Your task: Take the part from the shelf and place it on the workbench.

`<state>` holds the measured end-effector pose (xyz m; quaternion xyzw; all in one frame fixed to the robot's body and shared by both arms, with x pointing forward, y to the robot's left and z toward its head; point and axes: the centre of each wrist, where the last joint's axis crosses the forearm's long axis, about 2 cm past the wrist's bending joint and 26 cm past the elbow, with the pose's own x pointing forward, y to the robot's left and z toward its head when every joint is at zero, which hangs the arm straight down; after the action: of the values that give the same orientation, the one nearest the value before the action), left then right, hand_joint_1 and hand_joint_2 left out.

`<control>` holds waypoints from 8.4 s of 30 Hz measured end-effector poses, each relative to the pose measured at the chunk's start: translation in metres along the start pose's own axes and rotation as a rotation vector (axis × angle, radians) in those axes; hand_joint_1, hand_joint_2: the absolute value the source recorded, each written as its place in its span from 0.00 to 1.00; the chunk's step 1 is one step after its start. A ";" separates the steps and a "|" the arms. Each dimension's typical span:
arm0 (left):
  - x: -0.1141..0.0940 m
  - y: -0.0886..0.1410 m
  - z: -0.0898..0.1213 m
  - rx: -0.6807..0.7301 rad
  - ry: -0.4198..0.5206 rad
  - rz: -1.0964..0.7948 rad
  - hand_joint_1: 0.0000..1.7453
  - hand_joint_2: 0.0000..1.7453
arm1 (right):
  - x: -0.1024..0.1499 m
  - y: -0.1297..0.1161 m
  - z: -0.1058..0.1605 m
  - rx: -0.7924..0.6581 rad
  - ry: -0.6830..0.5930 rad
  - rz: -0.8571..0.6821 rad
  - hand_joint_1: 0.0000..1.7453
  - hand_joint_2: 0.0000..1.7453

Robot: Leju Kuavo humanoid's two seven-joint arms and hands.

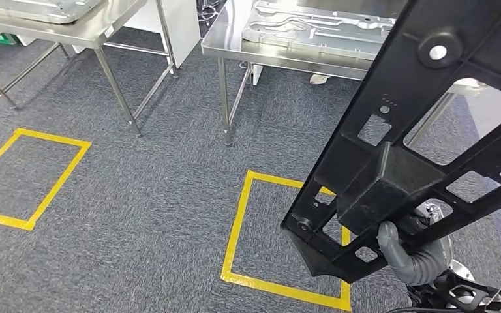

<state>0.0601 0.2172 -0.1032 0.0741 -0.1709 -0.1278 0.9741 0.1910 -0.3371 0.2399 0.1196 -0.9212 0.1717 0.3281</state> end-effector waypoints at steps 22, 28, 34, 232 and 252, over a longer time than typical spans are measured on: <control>-0.002 0.005 -0.001 0.000 0.049 0.007 0.00 1.00 | -0.001 -0.001 0.013 -0.008 0.059 -0.020 1.00 1.00; -0.005 0.006 -0.001 0.014 0.033 0.004 0.00 1.00 | -0.003 -0.002 0.010 -0.015 0.058 -0.022 1.00 1.00; -0.005 0.005 0.000 0.019 0.023 0.006 0.00 1.00 | -0.006 -0.004 0.006 -0.024 0.049 -0.016 1.00 1.00; 0.005 0.014 -0.005 -0.038 -0.030 -0.120 0.00 1.00 | -0.209 0.012 -0.264 0.752 0.524 1.454 1.00 1.00; 0.004 0.018 -0.006 -0.044 -0.039 -0.131 0.00 1.00 | -0.219 0.016 -0.244 0.805 0.555 1.461 0.50 0.50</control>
<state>0.0696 0.2338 -0.1042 0.0614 -0.1821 -0.1966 0.9615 0.4889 -0.2026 0.2723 -0.4393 -0.5239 0.6734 0.2813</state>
